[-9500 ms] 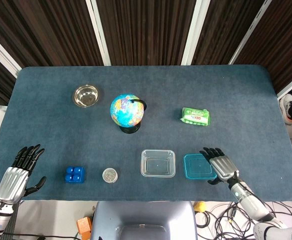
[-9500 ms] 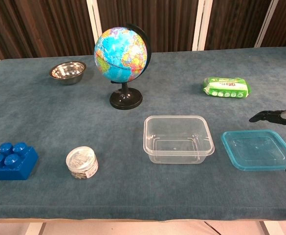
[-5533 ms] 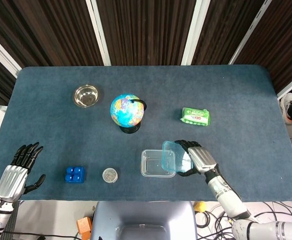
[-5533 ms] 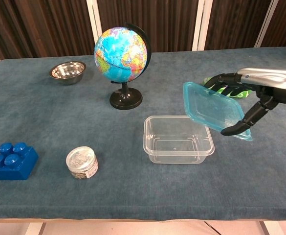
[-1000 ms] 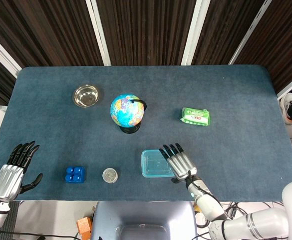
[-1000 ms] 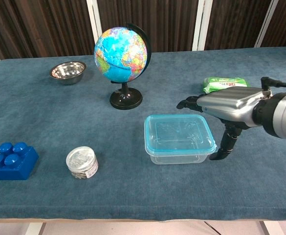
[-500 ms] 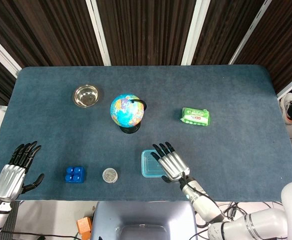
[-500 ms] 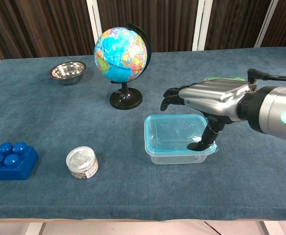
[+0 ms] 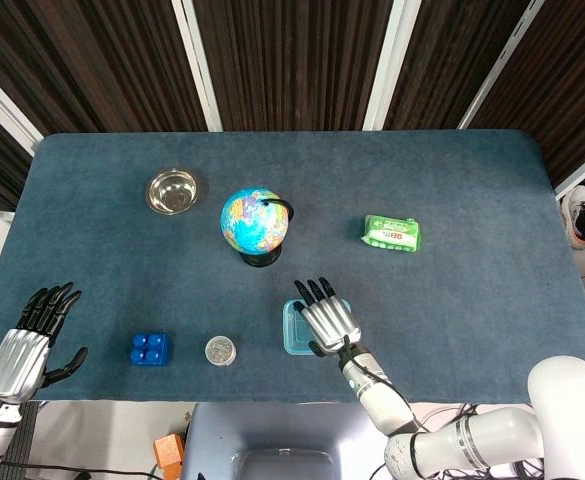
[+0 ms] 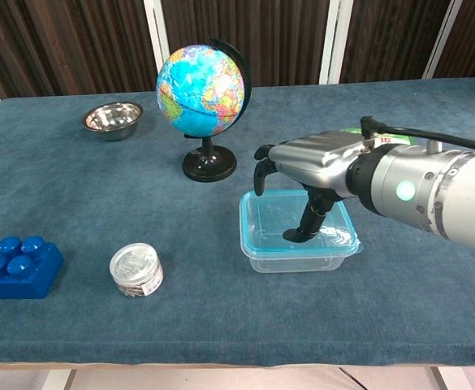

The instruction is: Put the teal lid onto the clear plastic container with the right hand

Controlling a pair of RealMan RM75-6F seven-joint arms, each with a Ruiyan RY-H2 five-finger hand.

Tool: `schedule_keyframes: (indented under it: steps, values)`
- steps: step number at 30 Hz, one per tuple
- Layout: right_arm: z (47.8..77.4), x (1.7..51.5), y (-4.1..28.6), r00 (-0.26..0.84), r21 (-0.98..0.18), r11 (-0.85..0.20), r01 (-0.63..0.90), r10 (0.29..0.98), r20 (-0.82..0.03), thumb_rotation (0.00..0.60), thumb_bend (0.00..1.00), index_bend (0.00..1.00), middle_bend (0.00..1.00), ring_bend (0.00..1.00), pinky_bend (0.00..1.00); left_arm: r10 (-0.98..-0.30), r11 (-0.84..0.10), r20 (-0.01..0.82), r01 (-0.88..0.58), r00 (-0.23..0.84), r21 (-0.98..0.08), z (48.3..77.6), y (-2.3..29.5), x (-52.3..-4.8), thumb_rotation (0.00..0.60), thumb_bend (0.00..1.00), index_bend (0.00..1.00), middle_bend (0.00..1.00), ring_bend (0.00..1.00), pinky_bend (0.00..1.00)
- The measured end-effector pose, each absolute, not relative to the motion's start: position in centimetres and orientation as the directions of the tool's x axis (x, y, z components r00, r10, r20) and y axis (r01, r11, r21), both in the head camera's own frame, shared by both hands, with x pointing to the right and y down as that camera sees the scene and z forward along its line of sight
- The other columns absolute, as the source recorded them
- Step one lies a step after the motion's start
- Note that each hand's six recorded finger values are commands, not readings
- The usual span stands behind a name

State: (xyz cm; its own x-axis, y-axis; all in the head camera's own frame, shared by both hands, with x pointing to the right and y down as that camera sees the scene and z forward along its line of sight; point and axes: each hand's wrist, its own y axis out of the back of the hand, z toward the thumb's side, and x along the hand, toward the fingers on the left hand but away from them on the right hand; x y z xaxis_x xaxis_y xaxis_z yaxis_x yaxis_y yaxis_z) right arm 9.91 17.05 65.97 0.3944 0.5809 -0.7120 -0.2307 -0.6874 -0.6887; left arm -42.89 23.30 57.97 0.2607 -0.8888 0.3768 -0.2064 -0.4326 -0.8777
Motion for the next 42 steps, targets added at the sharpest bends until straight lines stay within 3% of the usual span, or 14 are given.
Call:
schedule_keyframes:
  steps: [42]
  values:
    - [67.4, 8.5, 16.5, 0.313, -0.632, -0.708, -0.315, 0.552, -0.773, 0.6, 0.22, 0.31, 0.0, 0.0, 0.0, -0.889, -0.431, 0.373, -0.208, 0.267, -0.878, 58.2, 23.1, -42.8, 0.6, 0.31, 0.0, 0.0, 0.0, 0.0]
